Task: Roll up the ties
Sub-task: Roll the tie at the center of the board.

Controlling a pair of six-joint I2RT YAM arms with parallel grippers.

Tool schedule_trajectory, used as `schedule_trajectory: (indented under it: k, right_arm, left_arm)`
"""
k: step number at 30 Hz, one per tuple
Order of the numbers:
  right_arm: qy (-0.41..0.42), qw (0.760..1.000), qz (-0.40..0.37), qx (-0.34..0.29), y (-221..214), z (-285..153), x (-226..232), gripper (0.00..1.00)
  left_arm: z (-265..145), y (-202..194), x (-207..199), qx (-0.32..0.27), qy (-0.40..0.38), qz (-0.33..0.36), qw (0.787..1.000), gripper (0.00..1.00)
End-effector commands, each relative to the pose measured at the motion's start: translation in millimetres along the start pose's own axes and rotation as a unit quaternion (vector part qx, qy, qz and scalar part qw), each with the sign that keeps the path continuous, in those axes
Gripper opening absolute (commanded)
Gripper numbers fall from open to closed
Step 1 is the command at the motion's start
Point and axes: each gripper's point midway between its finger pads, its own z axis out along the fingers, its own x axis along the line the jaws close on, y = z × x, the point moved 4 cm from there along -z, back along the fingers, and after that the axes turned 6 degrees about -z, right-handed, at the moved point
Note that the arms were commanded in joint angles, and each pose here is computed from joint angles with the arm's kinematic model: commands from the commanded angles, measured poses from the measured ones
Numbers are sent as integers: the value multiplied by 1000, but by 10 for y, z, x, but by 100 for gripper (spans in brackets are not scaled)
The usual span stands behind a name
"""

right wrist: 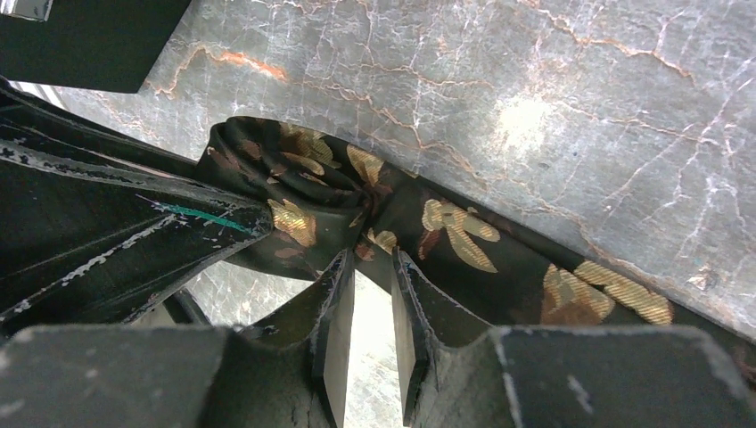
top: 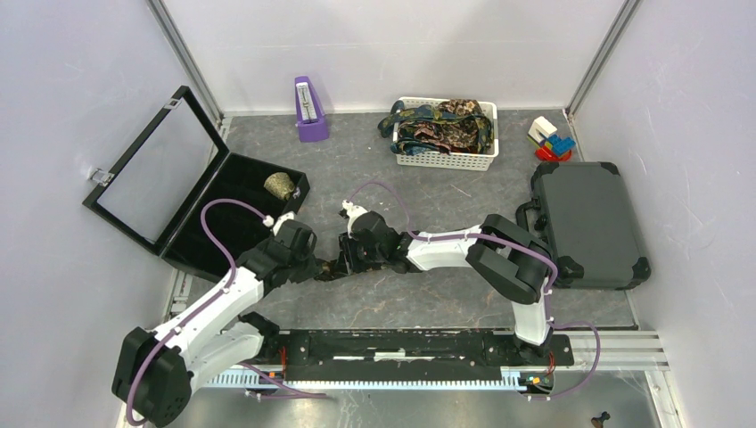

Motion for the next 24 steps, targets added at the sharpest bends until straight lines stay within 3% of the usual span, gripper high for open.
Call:
schedule_trajectory:
  k: [1, 24]
  right_arm:
    - [-8, 999, -15, -28, 163, -87, 16, 28]
    - [-6, 1000, -5, -17, -24, -117, -105, 28]
  left_arm:
    - [-59, 143, -70, -28, 8, 31, 999, 10]
    - [-89, 162, -211, -72, 93, 98, 988, 8]
